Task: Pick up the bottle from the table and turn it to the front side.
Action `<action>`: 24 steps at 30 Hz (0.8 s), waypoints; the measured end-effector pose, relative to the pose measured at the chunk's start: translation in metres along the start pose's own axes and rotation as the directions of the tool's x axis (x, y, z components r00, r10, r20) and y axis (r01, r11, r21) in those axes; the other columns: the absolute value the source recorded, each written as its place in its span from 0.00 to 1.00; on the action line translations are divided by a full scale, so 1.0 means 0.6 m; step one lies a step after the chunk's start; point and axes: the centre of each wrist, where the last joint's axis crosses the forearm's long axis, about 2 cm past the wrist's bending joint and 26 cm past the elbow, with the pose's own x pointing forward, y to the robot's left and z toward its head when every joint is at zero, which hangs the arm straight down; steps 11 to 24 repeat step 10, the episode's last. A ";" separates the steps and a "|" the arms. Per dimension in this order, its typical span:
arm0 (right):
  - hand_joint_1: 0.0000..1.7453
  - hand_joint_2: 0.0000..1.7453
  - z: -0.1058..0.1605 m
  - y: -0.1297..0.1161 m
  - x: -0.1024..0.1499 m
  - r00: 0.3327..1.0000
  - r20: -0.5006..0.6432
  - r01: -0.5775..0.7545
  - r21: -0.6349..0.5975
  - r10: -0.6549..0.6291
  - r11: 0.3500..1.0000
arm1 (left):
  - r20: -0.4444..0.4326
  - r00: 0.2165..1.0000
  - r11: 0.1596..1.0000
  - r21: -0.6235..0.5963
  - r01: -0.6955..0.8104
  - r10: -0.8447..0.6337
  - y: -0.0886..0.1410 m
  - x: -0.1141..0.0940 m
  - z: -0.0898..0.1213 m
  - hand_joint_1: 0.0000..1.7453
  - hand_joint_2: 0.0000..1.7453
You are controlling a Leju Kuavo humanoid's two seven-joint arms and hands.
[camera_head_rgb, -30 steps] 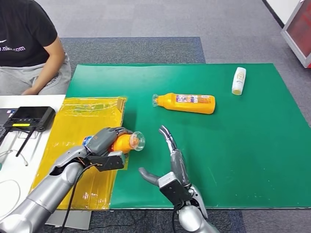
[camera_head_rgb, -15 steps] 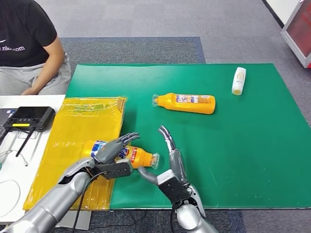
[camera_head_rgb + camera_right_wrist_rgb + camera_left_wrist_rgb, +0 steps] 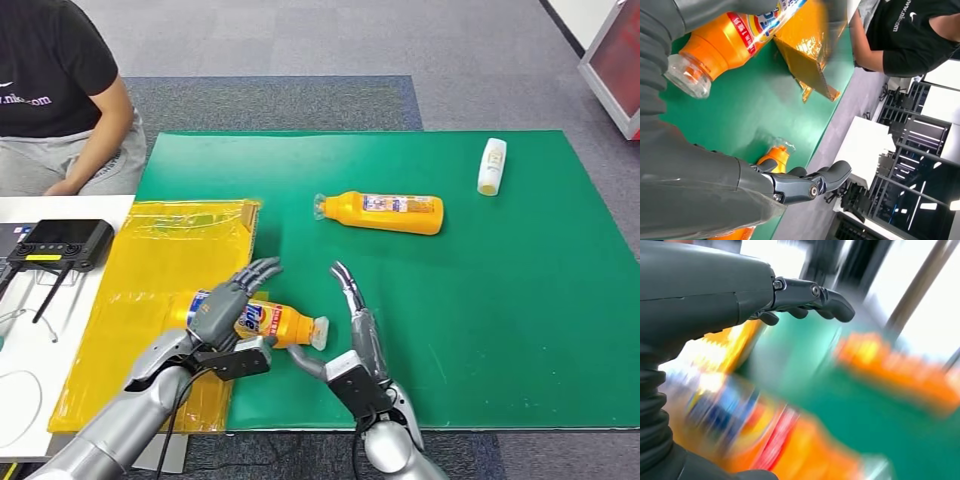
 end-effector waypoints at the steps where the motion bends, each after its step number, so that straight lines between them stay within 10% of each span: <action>1: 0.00 1.00 0.000 0.000 0.000 1.000 -0.001 -0.001 0.000 0.001 1.000 | 0.060 0.997 0.995 0.089 -0.044 0.039 0.006 0.017 -0.006 0.00 1.00; 9: 0.00 1.00 0.002 0.004 -0.002 1.000 -0.013 -0.003 -0.003 0.003 1.000 | 0.495 0.773 0.726 0.346 -0.594 0.397 0.072 0.133 -0.013 0.00 1.00; 24: 0.00 1.00 0.002 0.004 -0.002 1.000 -0.014 -0.004 -0.004 0.004 1.000 | 0.511 0.762 0.711 0.352 -0.608 0.399 0.076 0.138 -0.012 0.00 1.00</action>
